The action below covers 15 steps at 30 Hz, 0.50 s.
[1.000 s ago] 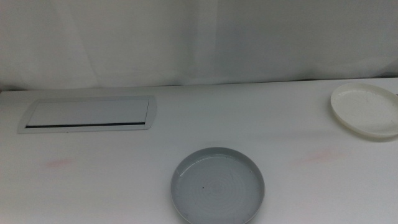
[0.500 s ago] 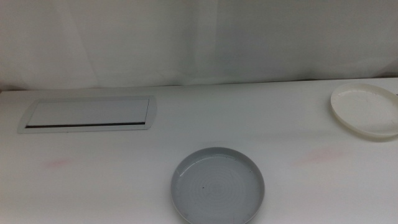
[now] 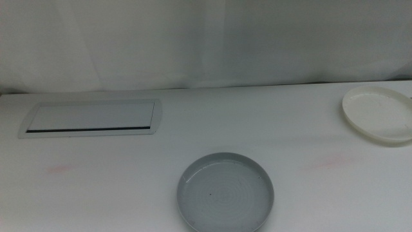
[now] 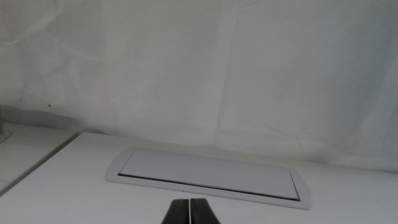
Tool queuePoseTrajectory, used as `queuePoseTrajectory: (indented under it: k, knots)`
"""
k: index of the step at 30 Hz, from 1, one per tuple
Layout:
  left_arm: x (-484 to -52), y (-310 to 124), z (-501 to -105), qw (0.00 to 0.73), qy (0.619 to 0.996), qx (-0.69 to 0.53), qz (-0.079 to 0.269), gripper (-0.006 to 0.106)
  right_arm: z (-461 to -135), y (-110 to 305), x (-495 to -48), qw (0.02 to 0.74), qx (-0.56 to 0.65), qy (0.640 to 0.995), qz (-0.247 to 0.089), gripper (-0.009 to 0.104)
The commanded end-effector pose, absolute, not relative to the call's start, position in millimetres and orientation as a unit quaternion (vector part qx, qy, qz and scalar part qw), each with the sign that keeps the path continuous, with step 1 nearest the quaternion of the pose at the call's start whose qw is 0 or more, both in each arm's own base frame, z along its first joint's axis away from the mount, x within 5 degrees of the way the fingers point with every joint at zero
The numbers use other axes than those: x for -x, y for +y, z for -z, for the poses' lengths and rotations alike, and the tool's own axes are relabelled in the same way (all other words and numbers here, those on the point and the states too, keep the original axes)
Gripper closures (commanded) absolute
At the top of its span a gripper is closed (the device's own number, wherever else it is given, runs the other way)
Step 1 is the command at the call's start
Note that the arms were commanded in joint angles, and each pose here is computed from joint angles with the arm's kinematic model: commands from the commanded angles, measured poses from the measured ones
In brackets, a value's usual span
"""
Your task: Stack the three bowls on top of each other.
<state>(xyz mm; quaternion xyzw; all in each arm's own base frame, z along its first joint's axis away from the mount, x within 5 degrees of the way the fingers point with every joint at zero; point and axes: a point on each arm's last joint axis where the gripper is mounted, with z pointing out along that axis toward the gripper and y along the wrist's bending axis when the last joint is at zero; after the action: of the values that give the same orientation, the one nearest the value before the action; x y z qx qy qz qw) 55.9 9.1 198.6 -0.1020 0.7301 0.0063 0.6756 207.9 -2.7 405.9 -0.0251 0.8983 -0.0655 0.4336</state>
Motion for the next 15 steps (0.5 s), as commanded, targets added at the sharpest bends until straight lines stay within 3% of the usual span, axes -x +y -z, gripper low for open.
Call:
queuePoseTrajectory:
  k: [1, 9, 15]
  knots:
    - [-54.8, 8.7, -188.3, 0.678, 0.727, 0.106, -0.001, 0.101, -399.1, -13.9, -235.6, 0.392, 0.008, 0.916, 0.087, -0.008]
    - [-55.0, 8.6, -190.1, 0.685, 0.721, 0.104, 0.000, 0.101, -366.5, -77.8, -291.9, 0.320, -0.122, 0.939, -0.017, -0.008]
    - [-55.0, 8.6, -190.1, 0.685, 0.721, 0.104, 0.000, 0.101, -328.8, -98.5, -322.7, 0.288, -0.135, 0.948, 0.006, -0.008]
